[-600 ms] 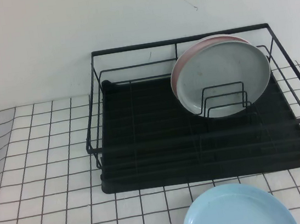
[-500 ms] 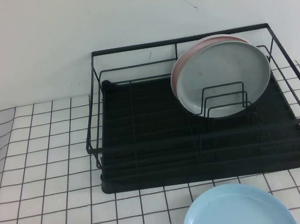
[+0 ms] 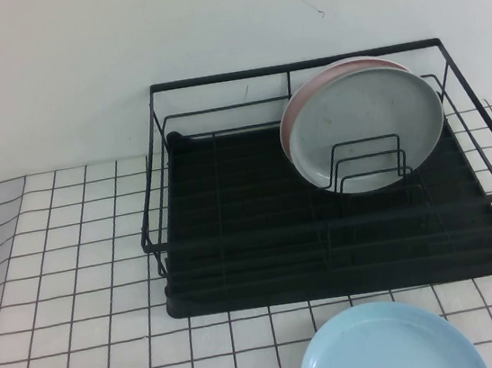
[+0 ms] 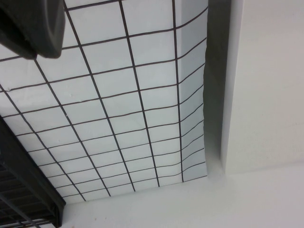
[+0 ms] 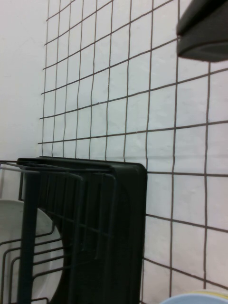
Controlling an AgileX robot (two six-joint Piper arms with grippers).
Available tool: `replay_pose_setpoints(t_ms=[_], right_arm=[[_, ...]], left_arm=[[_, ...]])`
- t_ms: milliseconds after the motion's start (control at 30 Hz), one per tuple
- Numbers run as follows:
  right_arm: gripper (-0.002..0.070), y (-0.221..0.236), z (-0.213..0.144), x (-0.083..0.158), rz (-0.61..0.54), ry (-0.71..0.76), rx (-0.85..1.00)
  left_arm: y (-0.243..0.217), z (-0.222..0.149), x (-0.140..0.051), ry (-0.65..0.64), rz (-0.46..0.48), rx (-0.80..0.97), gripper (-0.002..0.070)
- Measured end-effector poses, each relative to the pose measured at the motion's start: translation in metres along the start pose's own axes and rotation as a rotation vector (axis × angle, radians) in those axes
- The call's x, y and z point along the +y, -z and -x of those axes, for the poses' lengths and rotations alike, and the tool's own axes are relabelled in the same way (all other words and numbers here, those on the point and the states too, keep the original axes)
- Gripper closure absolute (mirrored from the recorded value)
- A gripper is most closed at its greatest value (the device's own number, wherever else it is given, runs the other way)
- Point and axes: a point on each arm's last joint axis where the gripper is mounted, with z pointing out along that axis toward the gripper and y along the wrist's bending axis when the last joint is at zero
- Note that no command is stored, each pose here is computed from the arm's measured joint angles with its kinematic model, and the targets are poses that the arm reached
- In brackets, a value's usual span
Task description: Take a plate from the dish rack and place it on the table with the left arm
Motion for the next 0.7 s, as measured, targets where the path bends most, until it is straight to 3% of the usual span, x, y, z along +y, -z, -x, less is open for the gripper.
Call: replay_pose_setpoints(t_ms=[700], right_arm=[[0.0678,0.0,0.0,0.0,0.0,0.0,0.0]], left_arm=[[0.0,0.0013,-0.0003,0.014,-0.003,-0.014,0.0678]])
